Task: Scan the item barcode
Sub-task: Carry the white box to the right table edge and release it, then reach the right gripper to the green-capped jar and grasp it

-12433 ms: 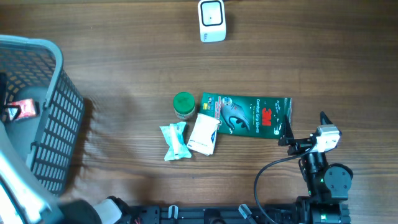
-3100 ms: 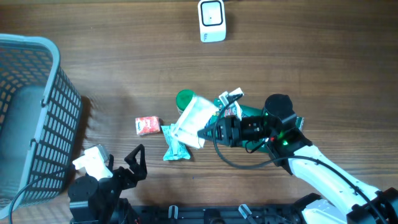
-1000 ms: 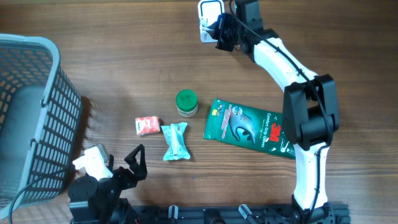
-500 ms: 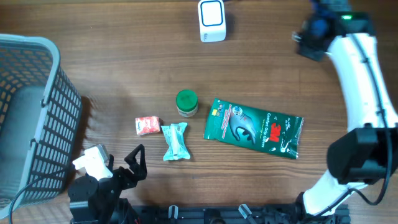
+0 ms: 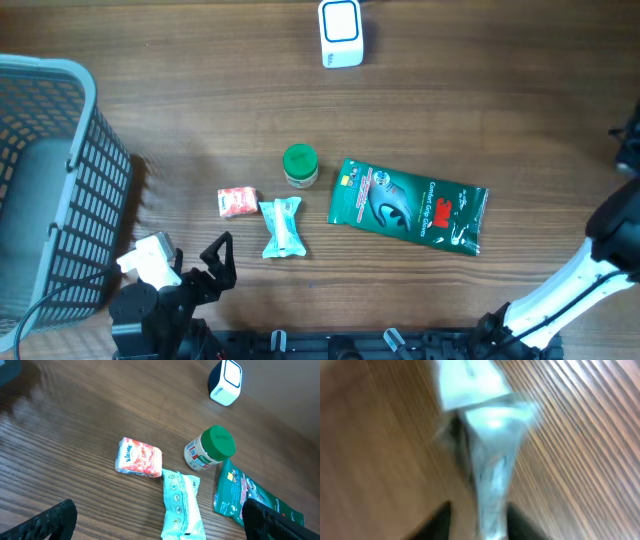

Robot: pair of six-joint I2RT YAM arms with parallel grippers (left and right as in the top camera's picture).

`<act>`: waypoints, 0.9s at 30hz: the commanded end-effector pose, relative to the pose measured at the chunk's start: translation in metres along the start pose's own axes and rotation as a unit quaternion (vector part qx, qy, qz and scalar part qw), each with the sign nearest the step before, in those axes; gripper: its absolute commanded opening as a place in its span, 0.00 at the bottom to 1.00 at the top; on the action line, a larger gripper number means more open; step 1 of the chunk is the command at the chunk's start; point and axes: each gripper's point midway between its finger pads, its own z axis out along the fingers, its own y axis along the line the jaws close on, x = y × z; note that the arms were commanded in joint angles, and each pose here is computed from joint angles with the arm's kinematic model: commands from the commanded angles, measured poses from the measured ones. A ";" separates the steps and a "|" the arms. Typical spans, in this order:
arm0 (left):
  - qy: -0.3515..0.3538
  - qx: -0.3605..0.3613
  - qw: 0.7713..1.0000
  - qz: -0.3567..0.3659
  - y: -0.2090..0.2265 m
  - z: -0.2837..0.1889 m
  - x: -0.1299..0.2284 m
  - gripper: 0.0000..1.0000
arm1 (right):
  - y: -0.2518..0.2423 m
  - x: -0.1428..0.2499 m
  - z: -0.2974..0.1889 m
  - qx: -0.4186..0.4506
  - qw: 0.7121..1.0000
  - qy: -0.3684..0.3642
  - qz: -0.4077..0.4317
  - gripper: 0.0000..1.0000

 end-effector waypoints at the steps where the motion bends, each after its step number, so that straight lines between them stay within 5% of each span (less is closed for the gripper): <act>1: -0.001 0.007 1.000 -0.003 -0.002 0.000 0.000 1.00 | 0.031 0.000 -0.012 -0.067 0.987 0.015 -0.144 0.79; 2: -0.002 0.007 1.000 -0.003 -0.002 0.000 0.000 1.00 | 0.045 0.003 -0.023 -0.102 0.977 0.030 -0.183 0.96; 4: -0.001 0.007 1.000 -0.003 -0.002 0.000 0.000 1.00 | 0.067 0.015 -0.057 -0.180 0.947 0.081 -0.252 1.00; 7: -0.001 0.007 1.000 -0.003 -0.002 0.000 0.000 1.00 | 0.076 0.068 -0.139 -0.335 0.850 0.243 -0.327 1.00; 10: -0.001 0.007 1.000 -0.003 -0.002 0.000 0.000 1.00 | 0.044 0.135 -0.218 -0.434 0.697 0.394 -0.413 1.00; 14: -0.001 0.007 1.000 -0.003 -0.002 0.000 0.000 1.00 | -0.041 0.216 -0.246 -0.374 0.579 0.436 -0.578 1.00; 16: -0.001 0.007 1.000 -0.003 -0.002 0.000 0.000 1.00 | -0.076 0.244 -0.239 -0.308 0.560 0.407 -0.653 1.00; 20: -0.001 0.007 1.000 -0.003 -0.002 0.000 0.000 1.00 | -0.166 0.302 -0.231 -0.190 0.475 0.338 -0.790 1.00; 24: -0.002 0.007 1.000 -0.003 -0.002 0.000 0.000 1.00 | -0.204 0.343 -0.251 -0.202 0.408 0.301 -0.838 1.00; 27: -0.001 0.007 1.000 -0.003 -0.002 0.000 0.000 1.00 | -0.215 0.379 -0.273 -0.227 0.453 0.313 -0.803 1.00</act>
